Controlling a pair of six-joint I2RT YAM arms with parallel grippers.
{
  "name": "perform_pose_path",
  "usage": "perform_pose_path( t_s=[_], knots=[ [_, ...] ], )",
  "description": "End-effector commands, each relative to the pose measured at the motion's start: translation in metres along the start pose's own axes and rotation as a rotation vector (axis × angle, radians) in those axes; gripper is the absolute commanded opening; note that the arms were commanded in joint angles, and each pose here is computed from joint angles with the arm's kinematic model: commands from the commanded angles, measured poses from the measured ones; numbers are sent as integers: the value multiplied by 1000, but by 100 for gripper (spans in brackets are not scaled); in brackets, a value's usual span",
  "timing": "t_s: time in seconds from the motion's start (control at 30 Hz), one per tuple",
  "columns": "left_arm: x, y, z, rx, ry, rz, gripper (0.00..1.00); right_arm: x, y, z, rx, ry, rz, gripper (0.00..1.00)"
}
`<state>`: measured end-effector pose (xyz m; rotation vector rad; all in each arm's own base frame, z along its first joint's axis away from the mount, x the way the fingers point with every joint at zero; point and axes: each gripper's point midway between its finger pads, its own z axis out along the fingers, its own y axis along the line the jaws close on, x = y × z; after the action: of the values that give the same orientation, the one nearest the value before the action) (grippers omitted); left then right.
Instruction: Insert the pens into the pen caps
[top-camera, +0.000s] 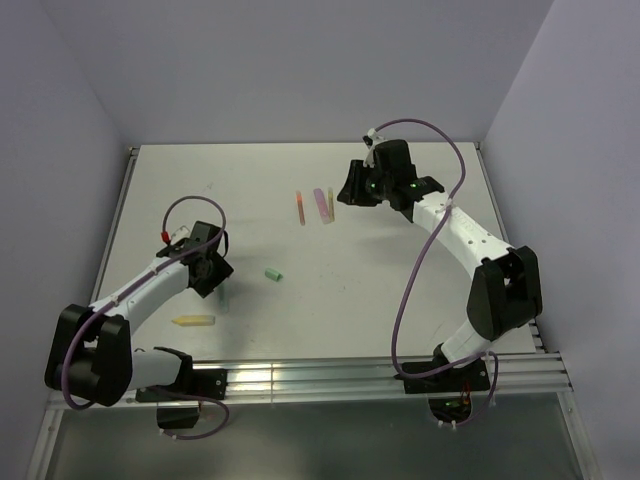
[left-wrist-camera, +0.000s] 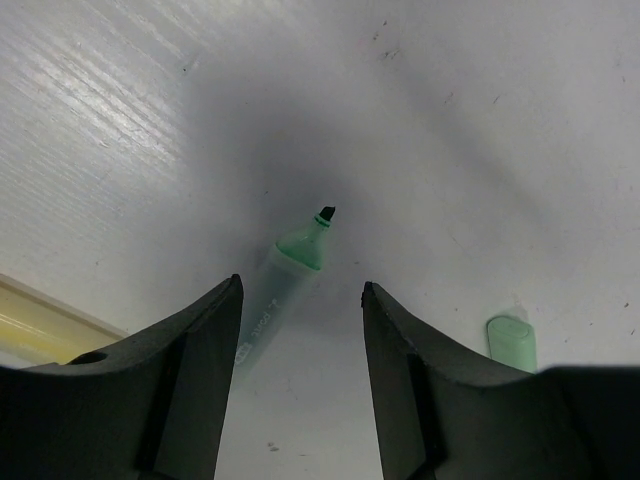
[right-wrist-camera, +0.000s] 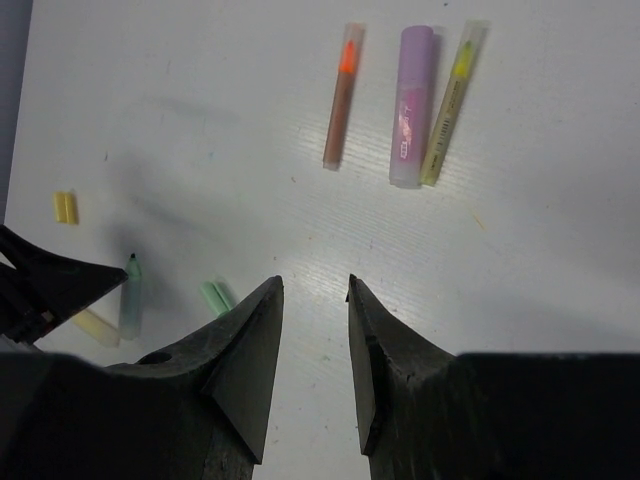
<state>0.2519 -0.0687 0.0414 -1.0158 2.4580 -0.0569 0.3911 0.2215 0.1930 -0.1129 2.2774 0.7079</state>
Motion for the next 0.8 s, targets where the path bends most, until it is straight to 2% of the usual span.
perform_pose_path(
  t_s=[0.0,0.77],
  knots=[
    [-1,-4,3,17,5,-28,56,-16,13,-13,-40,-66,-19,40],
    [19,-3,14,0,94,-101,54,-14,21,-14,-82,-53,-19,40]
  ],
)
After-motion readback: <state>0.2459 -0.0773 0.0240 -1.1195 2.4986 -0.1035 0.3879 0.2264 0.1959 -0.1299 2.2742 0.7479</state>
